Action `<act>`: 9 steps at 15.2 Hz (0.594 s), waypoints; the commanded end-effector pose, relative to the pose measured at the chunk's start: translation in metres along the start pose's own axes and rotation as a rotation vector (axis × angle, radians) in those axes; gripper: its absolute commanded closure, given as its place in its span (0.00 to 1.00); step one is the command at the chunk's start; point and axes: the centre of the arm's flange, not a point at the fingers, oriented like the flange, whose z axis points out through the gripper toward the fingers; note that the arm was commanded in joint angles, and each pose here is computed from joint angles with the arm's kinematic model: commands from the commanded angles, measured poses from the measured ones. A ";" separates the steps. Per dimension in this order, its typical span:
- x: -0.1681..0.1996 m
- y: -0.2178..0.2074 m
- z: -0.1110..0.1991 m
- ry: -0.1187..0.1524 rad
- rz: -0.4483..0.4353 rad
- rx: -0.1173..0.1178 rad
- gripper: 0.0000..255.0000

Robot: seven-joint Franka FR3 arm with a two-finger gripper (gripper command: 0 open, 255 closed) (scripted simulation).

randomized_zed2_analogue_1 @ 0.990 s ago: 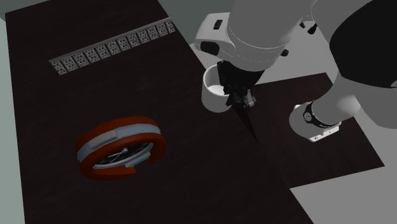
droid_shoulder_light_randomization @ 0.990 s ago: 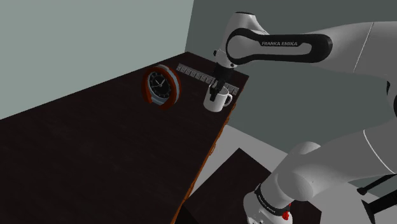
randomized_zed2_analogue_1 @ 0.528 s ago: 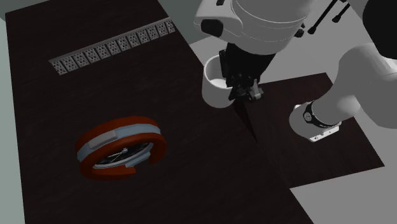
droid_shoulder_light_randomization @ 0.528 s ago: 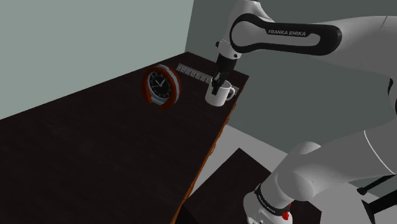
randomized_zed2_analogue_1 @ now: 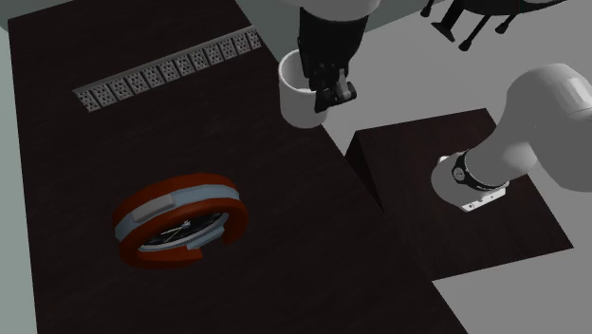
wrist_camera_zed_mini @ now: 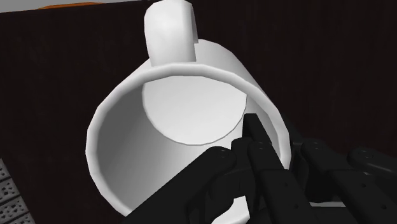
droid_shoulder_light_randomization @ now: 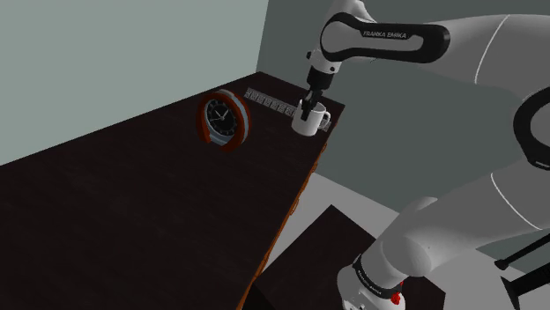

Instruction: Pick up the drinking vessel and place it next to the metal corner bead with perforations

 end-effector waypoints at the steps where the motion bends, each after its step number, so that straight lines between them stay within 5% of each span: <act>1: 0.001 0.027 -0.004 0.000 -0.001 -0.001 1.00; 9: 0.012 0.132 -0.004 0.000 -0.001 -0.001 1.00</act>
